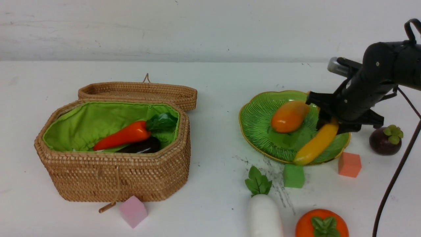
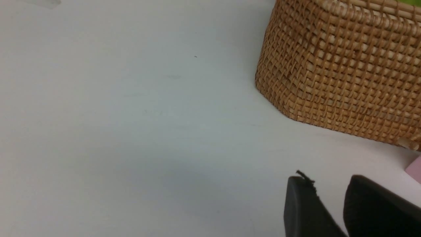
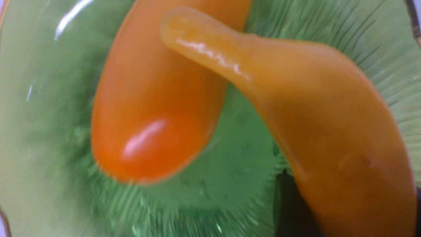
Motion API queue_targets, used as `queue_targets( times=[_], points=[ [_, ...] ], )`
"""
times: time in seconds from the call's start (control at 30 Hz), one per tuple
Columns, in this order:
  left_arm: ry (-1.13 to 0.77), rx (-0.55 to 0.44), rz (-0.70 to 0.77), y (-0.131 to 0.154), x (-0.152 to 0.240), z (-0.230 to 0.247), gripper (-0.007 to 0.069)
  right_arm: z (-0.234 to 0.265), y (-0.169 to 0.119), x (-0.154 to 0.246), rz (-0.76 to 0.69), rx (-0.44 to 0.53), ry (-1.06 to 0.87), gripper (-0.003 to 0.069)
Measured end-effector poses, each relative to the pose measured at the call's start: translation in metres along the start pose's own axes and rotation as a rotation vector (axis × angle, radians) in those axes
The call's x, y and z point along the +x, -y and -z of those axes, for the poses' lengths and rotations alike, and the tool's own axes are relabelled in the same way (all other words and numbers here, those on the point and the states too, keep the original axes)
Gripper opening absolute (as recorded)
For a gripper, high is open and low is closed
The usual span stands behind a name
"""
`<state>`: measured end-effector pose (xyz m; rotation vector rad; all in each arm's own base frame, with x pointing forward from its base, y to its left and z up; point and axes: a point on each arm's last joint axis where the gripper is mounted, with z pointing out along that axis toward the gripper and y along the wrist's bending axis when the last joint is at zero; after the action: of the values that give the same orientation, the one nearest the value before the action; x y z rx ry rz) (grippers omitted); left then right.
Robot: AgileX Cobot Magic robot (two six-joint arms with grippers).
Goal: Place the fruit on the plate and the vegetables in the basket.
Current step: Use the right arm to grab a banana and put it into the right plate
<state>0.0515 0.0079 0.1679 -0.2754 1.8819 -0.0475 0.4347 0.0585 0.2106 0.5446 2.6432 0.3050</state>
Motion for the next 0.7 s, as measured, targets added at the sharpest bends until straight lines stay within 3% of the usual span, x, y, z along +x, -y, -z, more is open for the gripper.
queue_targets(
  times=[0.1,0.43,0.67,0.7],
  points=[
    [0.0,0.0,0.0,0.0,0.0,0.0,0.0197,-0.01,0.001,-0.001,-0.09,-0.023,-0.002,0.0327],
    [0.0,0.0,0.0,0.0,0.0,0.0,0.0204,-0.016,-0.001,0.0,-0.145,-0.05,-0.015,0.034],
    [0.0,0.0,0.0,0.0,0.0,0.0,0.0207,-0.014,-0.001,0.001,-0.146,-0.046,-0.03,0.0566],
    [0.0,0.0,0.0,0.0,0.0,0.0,0.0207,-0.014,-0.001,0.001,-0.146,-0.047,-0.03,0.0566]
  ],
)
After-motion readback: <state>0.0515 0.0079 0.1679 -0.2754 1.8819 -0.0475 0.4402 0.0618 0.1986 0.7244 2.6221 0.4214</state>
